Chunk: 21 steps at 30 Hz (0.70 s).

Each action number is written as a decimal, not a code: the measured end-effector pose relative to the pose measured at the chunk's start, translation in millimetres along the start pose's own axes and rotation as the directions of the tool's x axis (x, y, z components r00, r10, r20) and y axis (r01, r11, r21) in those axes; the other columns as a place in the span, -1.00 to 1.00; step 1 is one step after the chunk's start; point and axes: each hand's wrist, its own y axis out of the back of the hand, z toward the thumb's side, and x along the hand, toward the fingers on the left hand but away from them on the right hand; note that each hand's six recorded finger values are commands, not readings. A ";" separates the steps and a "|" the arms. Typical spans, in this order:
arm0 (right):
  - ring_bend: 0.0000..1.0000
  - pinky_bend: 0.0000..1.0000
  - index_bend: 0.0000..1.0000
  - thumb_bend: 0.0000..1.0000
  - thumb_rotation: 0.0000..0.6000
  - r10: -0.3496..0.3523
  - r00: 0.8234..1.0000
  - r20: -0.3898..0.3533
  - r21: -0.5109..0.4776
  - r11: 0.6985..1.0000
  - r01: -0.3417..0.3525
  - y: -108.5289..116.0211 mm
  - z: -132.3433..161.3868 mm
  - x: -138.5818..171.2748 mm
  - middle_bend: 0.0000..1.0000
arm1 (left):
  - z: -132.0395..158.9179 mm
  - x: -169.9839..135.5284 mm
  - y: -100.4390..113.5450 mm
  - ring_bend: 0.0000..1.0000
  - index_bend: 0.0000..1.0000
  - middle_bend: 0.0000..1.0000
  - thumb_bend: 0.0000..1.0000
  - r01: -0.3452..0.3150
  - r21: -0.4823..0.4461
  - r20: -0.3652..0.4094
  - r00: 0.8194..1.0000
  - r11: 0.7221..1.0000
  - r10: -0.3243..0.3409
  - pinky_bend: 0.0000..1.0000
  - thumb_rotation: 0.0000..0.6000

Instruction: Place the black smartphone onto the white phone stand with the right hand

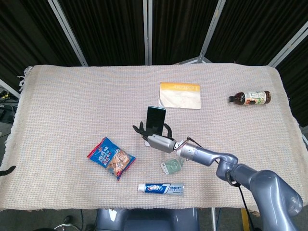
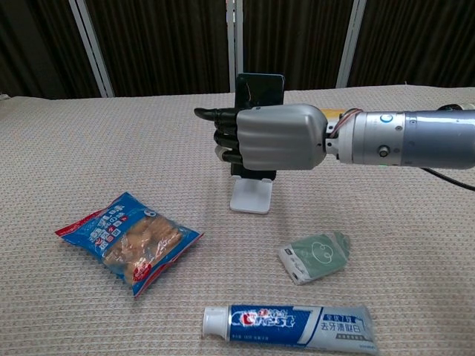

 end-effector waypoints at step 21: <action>-0.88 -1.00 -0.93 -1.00 1.00 0.452 0.763 0.462 -0.710 0.704 0.013 -15.5 -56.0 180.0 -0.85 | 17.0 -13.9 15.1 -1.00 -1.00 -1.00 -1.00 -0.065 -0.024 0.092 0.993 0.998 0.067 -1.00 1.00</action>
